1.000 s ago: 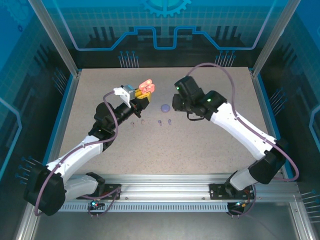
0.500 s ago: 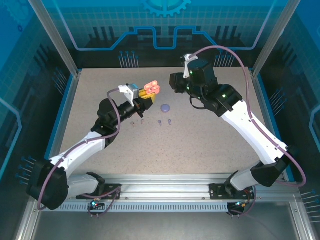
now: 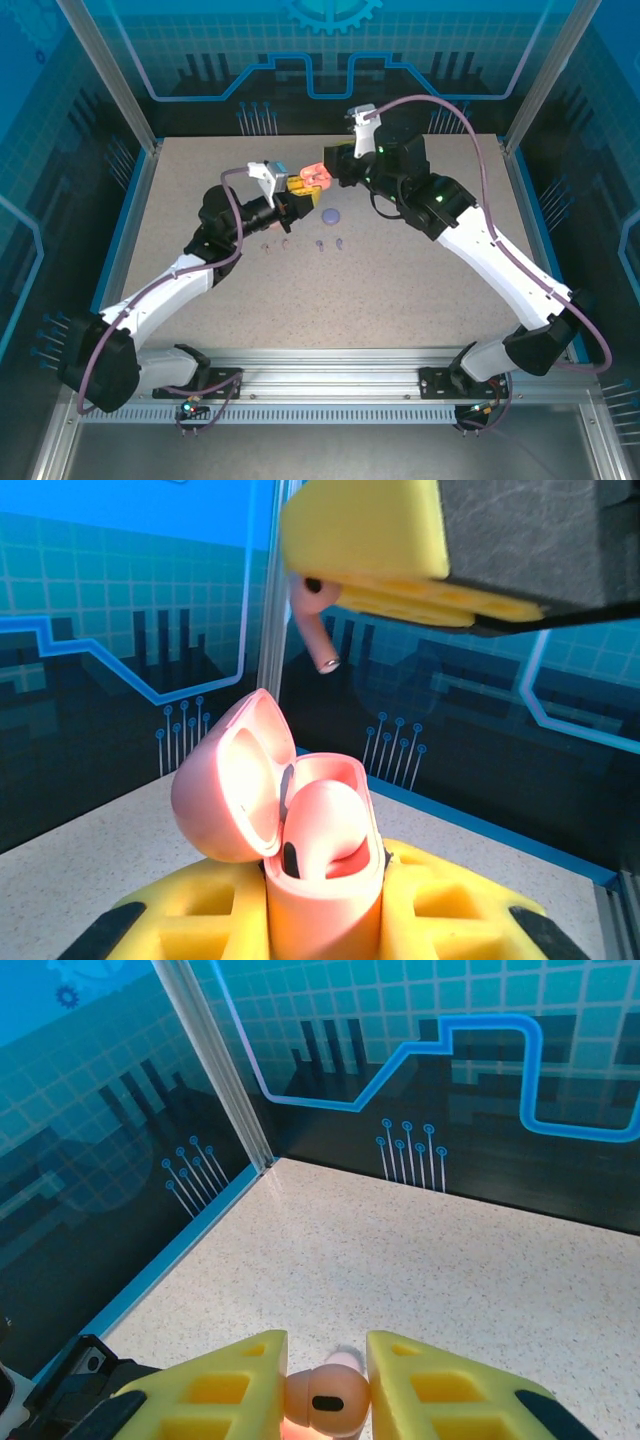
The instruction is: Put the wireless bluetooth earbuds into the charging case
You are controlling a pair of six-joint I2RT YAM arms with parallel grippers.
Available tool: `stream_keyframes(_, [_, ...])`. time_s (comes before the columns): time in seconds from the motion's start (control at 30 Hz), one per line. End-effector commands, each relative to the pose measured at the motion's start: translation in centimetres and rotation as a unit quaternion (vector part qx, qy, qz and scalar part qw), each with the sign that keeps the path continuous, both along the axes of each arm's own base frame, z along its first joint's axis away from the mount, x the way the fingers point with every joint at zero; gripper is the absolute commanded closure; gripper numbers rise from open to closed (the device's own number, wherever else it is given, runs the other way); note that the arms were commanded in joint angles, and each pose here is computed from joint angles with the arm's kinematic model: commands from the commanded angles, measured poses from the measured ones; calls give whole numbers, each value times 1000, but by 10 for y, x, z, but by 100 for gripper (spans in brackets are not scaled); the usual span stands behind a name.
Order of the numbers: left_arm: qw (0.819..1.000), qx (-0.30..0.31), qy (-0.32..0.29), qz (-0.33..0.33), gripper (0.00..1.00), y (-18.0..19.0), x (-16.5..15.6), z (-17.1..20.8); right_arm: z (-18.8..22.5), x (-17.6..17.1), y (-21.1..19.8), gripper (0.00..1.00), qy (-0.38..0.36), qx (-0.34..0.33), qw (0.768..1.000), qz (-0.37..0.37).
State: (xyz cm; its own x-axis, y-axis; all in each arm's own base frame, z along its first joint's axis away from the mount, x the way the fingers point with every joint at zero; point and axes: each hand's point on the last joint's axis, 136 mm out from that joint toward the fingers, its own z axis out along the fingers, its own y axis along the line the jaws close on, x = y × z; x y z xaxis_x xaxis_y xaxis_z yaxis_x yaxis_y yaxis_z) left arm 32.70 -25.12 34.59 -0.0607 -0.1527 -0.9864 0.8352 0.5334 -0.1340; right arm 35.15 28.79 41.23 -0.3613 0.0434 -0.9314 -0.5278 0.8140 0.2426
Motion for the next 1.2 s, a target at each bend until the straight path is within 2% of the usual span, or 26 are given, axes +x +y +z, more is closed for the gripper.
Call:
stream_keyframes(0.0, [1000,3,-17,-25,100,-8,-6,13,21,-11,5,74,-50,10,998,29])
stream_keyframes(1.17, [999,4,-29,-18,100,-8,-6,20,-18,-15,9,76,-18,-1,999,37])
